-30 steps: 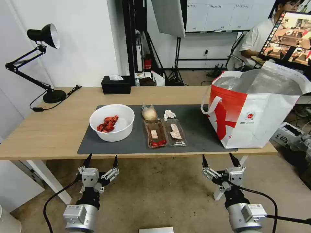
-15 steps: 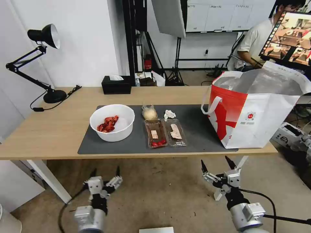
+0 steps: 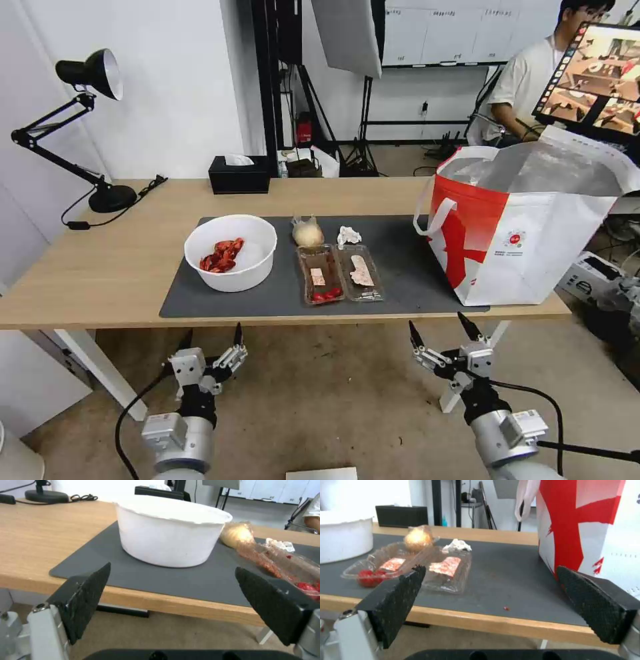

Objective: Pick up the trash from the table and place it into the takeout bag.

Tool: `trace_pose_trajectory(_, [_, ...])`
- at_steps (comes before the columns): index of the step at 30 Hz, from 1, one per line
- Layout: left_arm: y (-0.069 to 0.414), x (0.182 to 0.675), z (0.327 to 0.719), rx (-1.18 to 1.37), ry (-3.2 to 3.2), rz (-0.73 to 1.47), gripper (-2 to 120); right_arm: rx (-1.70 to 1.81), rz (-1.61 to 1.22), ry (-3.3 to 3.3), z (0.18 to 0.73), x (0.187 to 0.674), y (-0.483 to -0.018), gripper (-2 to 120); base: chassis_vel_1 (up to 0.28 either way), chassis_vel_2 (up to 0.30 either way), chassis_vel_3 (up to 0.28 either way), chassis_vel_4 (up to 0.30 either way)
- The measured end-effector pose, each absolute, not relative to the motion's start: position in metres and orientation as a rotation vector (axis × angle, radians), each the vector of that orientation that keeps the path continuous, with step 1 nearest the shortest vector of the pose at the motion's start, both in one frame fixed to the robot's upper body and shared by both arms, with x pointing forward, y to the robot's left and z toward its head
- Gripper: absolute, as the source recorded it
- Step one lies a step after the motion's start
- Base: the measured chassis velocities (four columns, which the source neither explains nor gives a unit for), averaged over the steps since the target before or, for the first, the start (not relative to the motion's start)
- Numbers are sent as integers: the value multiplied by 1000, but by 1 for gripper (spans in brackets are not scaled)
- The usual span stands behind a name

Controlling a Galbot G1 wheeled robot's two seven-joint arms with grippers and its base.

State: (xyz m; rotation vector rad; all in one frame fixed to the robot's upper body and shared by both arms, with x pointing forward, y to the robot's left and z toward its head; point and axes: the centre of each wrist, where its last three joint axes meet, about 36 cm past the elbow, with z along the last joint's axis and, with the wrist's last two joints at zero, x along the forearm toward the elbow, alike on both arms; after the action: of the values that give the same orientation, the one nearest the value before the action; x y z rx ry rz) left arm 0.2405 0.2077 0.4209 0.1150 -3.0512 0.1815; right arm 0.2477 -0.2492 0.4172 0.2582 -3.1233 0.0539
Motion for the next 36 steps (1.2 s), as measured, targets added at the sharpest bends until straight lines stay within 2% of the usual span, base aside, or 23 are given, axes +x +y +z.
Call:
trace_pose_trajectory(24, [209, 241, 425, 87, -3079, 190, 100, 285, -135, -3111, 422, 247, -236, 100, 0, 0, 0, 0])
trace_pose_trajectory(27, [212, 242, 425, 87, -3085, 180, 100, 298, -363, -3043, 428, 250, -229, 100, 0, 0, 0, 0])
trace_pose_trajectory(31, [214, 242, 426, 86, -3087, 174, 100, 309, -508, -2993, 434, 252, -228, 100, 0, 0, 0, 0])
trace_pose_trajectory(36, [217, 242, 424, 56, -3096, 209, 100, 321, -897, -2821, 448, 256, -224, 100, 0, 0, 0, 0])
